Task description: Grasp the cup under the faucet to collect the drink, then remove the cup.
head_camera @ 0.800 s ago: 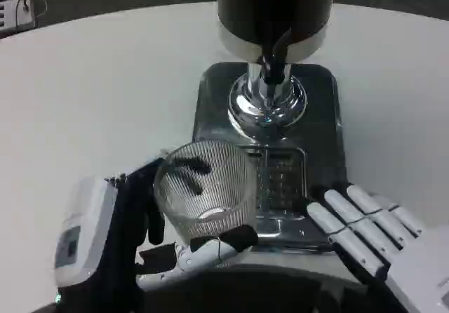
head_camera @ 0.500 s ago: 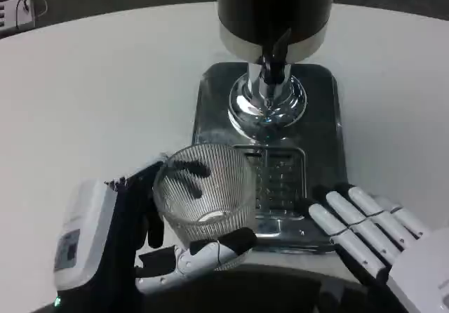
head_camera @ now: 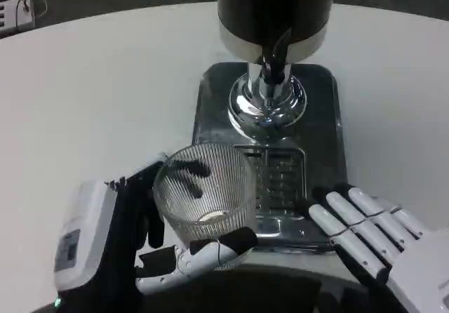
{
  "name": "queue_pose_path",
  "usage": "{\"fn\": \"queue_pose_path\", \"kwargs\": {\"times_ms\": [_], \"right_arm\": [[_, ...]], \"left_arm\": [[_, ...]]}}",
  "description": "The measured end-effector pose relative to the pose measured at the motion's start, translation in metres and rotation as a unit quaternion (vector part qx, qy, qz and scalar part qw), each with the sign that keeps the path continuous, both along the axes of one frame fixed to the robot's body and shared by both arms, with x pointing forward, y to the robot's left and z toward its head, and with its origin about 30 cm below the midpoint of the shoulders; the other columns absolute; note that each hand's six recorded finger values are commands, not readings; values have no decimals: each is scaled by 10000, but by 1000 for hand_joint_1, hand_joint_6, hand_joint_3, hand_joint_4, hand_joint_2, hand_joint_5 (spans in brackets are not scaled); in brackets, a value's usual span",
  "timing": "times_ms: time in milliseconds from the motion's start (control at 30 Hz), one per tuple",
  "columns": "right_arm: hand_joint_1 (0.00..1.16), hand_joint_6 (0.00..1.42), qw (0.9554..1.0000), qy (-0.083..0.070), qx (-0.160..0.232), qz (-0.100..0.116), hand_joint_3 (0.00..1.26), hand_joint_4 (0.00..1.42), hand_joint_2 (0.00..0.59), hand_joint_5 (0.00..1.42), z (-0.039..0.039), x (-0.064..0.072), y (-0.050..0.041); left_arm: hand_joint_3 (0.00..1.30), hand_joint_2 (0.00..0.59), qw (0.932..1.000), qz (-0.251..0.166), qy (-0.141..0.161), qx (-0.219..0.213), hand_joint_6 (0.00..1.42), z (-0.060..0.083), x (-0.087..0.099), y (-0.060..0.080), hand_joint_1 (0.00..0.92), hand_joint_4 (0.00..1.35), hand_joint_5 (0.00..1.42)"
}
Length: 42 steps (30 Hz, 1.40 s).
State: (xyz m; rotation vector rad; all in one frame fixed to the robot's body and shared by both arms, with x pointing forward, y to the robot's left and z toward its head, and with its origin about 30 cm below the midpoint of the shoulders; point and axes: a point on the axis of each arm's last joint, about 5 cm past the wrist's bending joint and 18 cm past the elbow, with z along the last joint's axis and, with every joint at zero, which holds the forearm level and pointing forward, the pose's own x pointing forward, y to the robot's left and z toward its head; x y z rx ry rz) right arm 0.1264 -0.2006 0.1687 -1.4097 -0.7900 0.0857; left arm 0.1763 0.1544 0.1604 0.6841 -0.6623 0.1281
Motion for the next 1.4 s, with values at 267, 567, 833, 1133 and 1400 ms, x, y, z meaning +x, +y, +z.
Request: {"fn": "queue_pose_path", "kwargs": {"times_ms": [267, 567, 833, 1133, 1400], "right_arm": [[362, 210, 10000, 24, -3, -1, 95, 73, 535, 73, 0, -21, 3], [362, 214, 10000, 60, -39, -33, 95, 74, 535, 79, 20, -62, 9], [362, 215, 9999, 90, -38, -107, 95, 74, 535, 83, 18, -92, -4], [362, 215, 9997, 48, 44, -218, 95, 74, 535, 84, 30, -116, -11], [362, 215, 9996, 58, 80, -256, 95, 74, 535, 84, 35, -137, -19]], "left_arm": [[1104, 0, 10000, 31, -79, 27, 1380, 26, 92, 8, 794, 1158, 1261], [1104, 0, 9996, 211, -28, 175, 1380, 0, 319, 64, 794, 1144, 1261], [1104, 0, 9982, 258, -81, 537, 1363, -38, 530, -38, 794, 1144, 1249], [1092, 0, 9985, 208, -34, 506, 1363, -50, 821, -223, 794, 1144, 1247], [1092, 0, 9973, 295, 11, 679, 1363, 17, 1137, -258, 794, 1144, 1247]]}}
